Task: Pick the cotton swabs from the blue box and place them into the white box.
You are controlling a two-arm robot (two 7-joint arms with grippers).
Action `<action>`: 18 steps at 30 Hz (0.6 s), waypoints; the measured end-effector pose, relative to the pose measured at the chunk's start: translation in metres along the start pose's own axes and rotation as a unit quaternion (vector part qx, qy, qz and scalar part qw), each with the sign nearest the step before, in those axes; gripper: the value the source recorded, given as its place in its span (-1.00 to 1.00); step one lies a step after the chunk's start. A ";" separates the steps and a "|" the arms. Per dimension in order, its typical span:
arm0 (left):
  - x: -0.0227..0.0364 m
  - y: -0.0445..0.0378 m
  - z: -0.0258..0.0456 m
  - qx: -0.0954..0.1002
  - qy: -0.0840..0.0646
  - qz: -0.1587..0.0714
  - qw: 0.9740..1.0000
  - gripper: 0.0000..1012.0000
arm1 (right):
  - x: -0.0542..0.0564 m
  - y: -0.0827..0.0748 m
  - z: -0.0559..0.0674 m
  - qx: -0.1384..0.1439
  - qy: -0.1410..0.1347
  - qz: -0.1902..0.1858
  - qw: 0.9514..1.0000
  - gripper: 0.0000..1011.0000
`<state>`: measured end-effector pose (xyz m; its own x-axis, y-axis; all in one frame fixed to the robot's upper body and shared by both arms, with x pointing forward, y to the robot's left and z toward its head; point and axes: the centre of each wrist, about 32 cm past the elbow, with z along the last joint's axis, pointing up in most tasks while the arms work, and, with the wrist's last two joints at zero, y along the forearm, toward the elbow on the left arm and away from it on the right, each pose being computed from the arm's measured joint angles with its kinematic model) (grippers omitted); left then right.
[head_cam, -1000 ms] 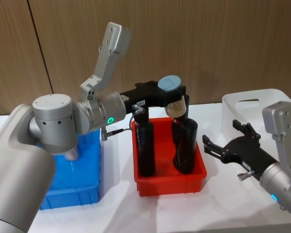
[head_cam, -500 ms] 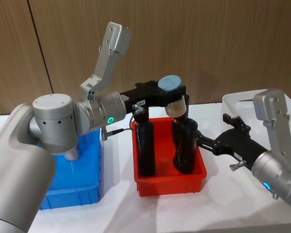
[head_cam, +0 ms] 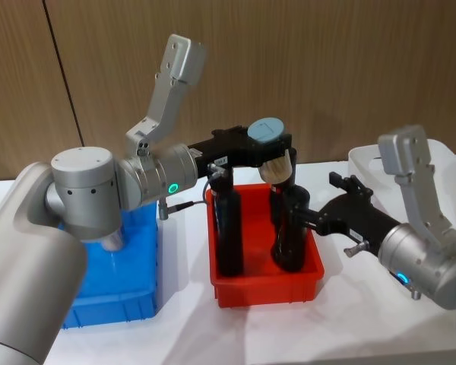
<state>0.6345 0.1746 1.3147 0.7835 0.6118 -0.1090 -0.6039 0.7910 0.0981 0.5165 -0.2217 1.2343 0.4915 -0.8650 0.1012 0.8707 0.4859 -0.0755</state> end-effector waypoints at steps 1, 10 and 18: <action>0.0000 0.0000 0.0000 0.000 0.000 0.000 1.000 0.33 | 0.000 0.001 0.001 0.000 0.000 0.001 1.000 0.98; 0.0000 0.0000 0.0000 0.000 0.000 0.000 1.000 0.33 | -0.001 0.010 0.007 0.003 -0.001 0.016 1.000 0.98; 0.0000 0.0000 0.0000 0.000 0.000 0.000 1.000 0.33 | -0.001 0.018 0.012 0.005 -0.006 0.025 1.000 0.98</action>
<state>0.6345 0.1746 1.3146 0.7834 0.6119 -0.1090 -0.6041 0.7908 0.0982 0.5318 -0.2101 1.2446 0.5339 -0.8385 0.1085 0.8455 0.5293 -0.0701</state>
